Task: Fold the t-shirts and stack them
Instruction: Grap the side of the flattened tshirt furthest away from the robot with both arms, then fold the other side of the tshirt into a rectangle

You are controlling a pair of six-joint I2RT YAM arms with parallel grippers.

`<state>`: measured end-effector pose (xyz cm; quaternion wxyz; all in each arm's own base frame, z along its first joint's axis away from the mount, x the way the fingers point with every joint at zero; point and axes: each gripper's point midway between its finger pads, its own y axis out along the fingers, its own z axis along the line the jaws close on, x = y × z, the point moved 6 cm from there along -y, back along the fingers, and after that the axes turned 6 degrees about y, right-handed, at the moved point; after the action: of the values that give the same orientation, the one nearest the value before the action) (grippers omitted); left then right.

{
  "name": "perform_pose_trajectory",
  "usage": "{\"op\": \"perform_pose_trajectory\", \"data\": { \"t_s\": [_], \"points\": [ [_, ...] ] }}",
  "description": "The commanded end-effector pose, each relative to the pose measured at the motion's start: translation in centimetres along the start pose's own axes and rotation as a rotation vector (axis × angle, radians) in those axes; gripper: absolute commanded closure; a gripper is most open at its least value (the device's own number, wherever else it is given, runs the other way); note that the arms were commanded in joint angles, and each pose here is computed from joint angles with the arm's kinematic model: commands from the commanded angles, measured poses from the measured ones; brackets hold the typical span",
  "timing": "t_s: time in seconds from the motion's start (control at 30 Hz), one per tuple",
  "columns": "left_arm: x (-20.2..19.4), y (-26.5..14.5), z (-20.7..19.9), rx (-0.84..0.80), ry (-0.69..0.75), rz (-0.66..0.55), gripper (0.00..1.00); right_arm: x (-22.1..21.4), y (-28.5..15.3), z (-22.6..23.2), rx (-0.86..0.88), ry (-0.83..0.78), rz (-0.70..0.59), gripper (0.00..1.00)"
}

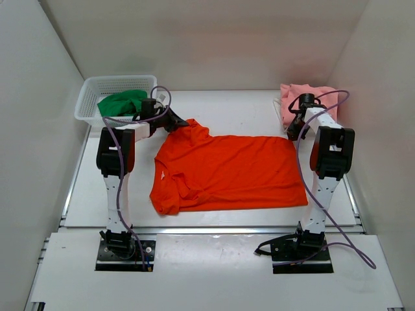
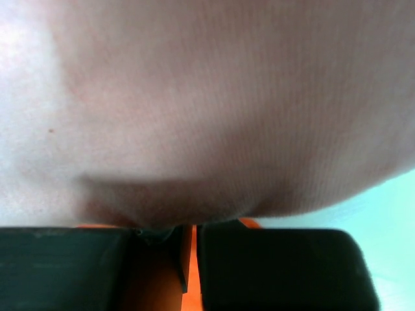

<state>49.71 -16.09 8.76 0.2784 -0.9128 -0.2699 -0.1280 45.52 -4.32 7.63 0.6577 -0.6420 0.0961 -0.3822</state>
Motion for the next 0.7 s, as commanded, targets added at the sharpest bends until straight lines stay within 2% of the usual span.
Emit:
{"op": "perform_pose_trajectory", "data": {
  "t_s": [0.0,0.2,0.33,0.47,0.67],
  "points": [
    [2.0,-2.3,-4.5,-0.078,0.097,-0.06,1.0,0.3,-1.9,0.4,0.018,-0.036,-0.036,1.0],
    [2.8,-4.0,-6.4,-0.065,0.16,-0.061,1.0,1.9,-4.2,1.2,0.053,-0.109,-0.126,1.0],
    [2.6,-6.0,-7.5,-0.044,0.199,-0.045,1.0,2.2,-5.5,0.4,0.066,-0.125,-0.135,0.99],
    [0.3,-6.9,-6.7,-0.006,0.219,0.017,1.0,1.4,-7.4,-0.5,0.106,-0.128,-0.161,1.0],
    [-3.6,-10.5,-4.9,0.06,0.204,0.029,1.0,-2.2,-8.3,-2.9,0.116,-0.133,-0.118,1.0]
  ]
}}
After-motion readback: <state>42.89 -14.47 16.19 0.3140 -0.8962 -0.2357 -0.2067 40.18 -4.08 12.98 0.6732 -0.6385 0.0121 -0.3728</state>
